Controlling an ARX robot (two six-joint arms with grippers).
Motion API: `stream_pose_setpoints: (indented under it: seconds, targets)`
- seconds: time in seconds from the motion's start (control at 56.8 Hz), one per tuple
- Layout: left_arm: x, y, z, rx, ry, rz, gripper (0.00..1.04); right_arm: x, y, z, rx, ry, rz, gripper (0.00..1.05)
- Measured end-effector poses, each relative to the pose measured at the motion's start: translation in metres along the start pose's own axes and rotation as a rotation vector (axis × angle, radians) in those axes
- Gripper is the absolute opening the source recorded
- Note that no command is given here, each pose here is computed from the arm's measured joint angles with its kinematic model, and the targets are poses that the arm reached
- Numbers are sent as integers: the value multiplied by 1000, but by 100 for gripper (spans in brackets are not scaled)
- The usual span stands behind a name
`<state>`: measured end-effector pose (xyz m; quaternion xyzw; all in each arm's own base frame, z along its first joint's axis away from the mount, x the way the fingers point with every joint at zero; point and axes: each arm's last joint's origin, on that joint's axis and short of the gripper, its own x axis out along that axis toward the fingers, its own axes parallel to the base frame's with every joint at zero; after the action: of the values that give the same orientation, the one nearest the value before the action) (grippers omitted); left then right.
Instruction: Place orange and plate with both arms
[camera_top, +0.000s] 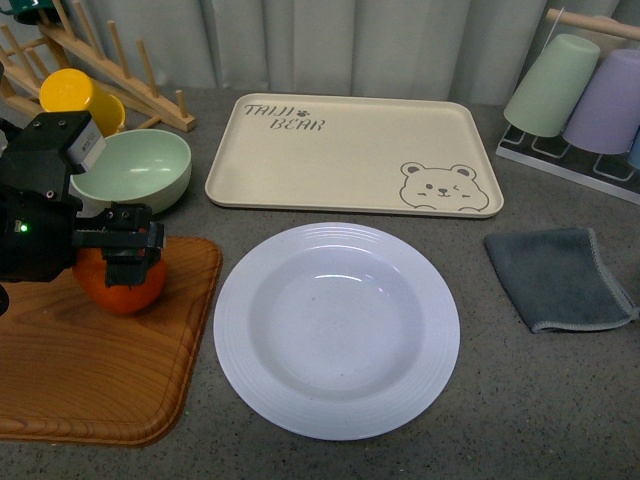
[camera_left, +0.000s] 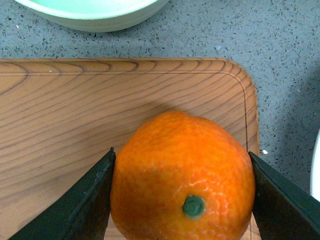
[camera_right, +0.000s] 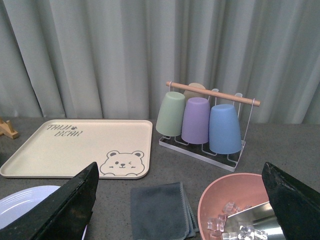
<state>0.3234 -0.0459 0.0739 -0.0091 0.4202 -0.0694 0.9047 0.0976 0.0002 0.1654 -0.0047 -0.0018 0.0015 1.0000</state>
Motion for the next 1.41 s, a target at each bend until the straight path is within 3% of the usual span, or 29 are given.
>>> stream_pose_setpoints:
  seconds: [0.229, 0.633, 0.88, 1.196, 1.232, 1.408]
  targets:
    - [-17, -42, 12, 33, -62, -82, 68, 0, 0, 0, 0, 0, 0, 96]
    - [-10, -127, -2, 66, -21, -196, 68, 0, 0, 0, 0, 0, 0, 96]
    - [0, -146, -21, 59, 41, -187, 68, 0, 0, 0, 0, 0, 0, 96]
    - [8, -150, -33, 45, 72, -179, 68, 0, 0, 0, 0, 0, 0, 96]
    - [8, -150, -33, 41, 71, -179, 69, 0, 0, 0, 0, 0, 0, 96]
    - [3, -146, -32, 25, 58, -172, 99, 0, 0, 0, 0, 0, 0, 96]
